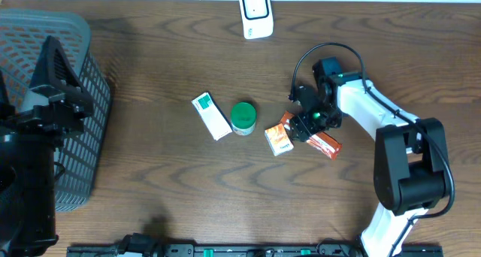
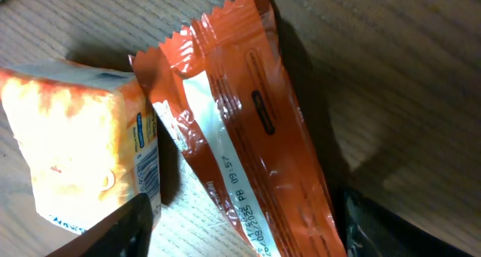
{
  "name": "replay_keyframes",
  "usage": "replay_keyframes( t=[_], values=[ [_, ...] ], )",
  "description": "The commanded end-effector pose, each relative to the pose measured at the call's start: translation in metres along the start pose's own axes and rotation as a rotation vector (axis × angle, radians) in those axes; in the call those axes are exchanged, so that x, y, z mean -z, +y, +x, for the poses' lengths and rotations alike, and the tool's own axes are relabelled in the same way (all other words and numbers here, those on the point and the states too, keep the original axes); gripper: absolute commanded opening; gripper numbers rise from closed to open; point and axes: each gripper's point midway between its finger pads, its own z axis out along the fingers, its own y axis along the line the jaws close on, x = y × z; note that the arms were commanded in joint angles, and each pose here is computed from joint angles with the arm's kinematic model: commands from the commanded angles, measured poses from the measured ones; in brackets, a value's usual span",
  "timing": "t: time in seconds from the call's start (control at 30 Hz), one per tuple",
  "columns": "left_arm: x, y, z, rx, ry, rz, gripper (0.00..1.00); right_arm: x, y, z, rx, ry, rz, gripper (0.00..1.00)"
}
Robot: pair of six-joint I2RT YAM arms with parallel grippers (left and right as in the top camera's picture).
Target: Scan the item barcode
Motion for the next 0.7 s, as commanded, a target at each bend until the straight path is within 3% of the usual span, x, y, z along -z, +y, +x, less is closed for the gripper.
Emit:
replay_keyframes(
  t=[0.0,0.07,0.17,0.33,0.67],
  values=[
    [0.001,0.002,-0.001,0.013,-0.005,-0.007,0.83,-0.025,0.005,0.024,0.002,0.081,-0.035,0.65],
    [0.001,0.002,-0.001,0.013,-0.005,-0.007,0.83,-0.025,0.005,0.024,0.002,0.082,-0.035,0.56],
    [0.001,0.002,-0.001,0.013,-0.005,-0.007,0.83,-0.025,0.005,0.026,-0.003,0.089,-0.038,0.31],
    [0.001,0.002,-0.001,0.013,-0.005,-0.007,0.83,-0.025,0.005,0.025,-0.035,0.088,-0.037,0.01],
    [0.001,0.002,-0.001,0.013,-0.005,-0.007,0.83,-0.005,0.011,0.0,-0.227,0.026,-0.094,0.01]
  ],
)
